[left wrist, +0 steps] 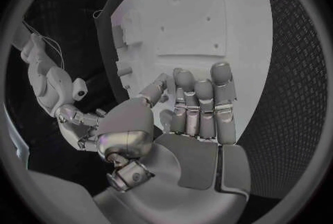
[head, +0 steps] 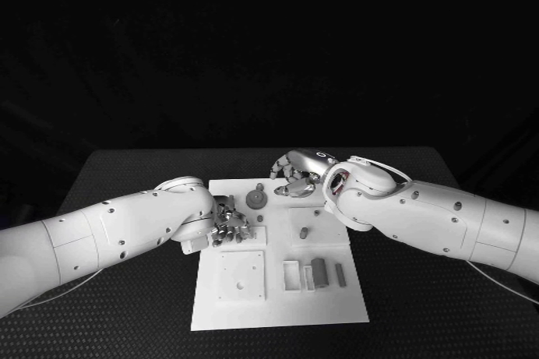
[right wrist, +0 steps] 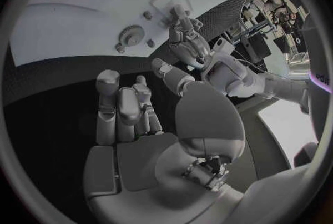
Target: Assemble the parts on the task board
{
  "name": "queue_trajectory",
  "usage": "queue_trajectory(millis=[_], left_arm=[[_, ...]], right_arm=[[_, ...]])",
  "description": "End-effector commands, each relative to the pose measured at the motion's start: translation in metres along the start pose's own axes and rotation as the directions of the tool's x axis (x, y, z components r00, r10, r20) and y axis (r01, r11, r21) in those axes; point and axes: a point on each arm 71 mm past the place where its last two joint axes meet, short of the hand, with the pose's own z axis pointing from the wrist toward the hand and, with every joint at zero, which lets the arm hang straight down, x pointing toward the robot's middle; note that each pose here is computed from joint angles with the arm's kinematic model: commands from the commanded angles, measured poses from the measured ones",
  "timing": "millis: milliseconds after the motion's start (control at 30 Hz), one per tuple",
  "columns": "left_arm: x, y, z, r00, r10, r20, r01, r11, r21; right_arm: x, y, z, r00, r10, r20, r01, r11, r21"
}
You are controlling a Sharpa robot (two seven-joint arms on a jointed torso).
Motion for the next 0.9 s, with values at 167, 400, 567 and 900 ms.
queue_trajectory(millis=[167,400,567,900], left_arm=[[0.0046,0.0102,0.0034,0.999,0.003,-0.037,-0.004,0.999,-0.041],[0.0037,0.0136,0.0039,0.999,-0.005,-0.05,0.003,0.999,-0.046],[0.0028,0.0148,0.0041,0.999,-0.016,-0.049,0.014,0.999,-0.046],[0.0036,0.0154,0.0039,0.998,-0.011,-0.063,0.008,0.999,-0.046]], right_arm=[[0.0012,0.0009,0.0004,1.0,-0.01,-0.016,0.01,1.0,-0.004],[0.0015,0.001,0.0008,1.0,-0.011,-0.017,0.011,1.0,-0.004],[0.0017,0.0012,0.0009,1.0,-0.01,-0.018,0.01,1.0,-0.004],[0.0017,0.0009,0.001,1.0,-0.011,-0.018,0.011,1.0,-0.003]])
